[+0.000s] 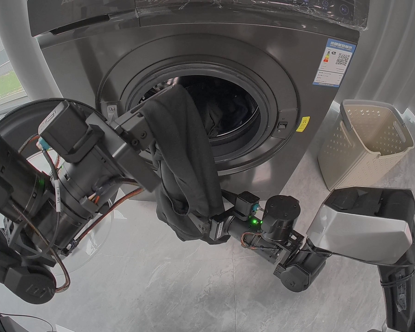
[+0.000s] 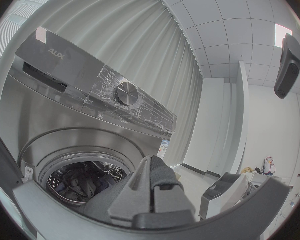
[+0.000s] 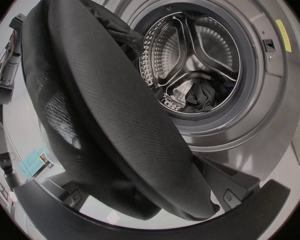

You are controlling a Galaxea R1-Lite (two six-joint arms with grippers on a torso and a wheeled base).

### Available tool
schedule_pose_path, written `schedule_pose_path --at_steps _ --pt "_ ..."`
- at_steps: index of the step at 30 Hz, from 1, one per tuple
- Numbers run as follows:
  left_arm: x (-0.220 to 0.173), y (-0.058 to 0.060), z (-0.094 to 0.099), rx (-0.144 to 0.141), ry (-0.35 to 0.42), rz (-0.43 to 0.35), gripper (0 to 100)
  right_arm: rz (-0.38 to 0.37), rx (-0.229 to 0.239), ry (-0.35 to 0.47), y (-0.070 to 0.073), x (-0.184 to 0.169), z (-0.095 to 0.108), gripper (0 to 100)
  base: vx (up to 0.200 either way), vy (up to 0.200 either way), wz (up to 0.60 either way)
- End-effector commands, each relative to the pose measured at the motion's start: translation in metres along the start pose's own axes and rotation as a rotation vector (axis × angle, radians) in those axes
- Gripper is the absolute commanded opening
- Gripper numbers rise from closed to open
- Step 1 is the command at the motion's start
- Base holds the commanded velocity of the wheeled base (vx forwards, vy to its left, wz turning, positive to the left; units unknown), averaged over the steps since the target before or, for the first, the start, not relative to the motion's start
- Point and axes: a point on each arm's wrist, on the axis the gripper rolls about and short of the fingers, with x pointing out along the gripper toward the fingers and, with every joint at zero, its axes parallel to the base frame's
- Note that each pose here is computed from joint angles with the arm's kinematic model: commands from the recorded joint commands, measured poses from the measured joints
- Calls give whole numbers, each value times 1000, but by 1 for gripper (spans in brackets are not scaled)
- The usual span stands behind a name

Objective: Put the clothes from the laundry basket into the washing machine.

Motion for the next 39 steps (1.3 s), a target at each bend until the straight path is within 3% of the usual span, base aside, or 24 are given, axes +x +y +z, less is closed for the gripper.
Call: schedule_pose_path --at_steps 1,12,13,16,18,23,29,31,39 --pt "0 -2 4 -3 -13 -9 0 -12 -7 -1 -9 12 -15 100 0 0 0" --pt "-1 0 3 1 -10 1 0 -23 -4 -95 -12 30 -3 100 0 0 0" --pt "-1 1 3 2 -7 5 0 -26 -2 -97 -12 29 -2 0 0 0 0" --pt "-1 7 2 12 -1 29 0 -29 2 -104 -13 26 4 0 0 0 0" --pt "-4 19 0 33 11 73 0 -50 -2 -102 -19 15 17 0 0 0 0" --pt "-9 36 -11 48 86 146 0 -76 -4 -121 -26 -12 51 0 0 0 0" --pt "-23 48 -40 36 225 197 0 -79 -14 -211 -21 -35 99 0 0 0 0" --pt "-32 58 -63 29 310 237 0 -73 -18 -267 -16 -43 120 0 0 0 0" --pt "-54 63 -105 -3 496 274 0 -60 10 -299 -6 -54 136 0 0 0 0"
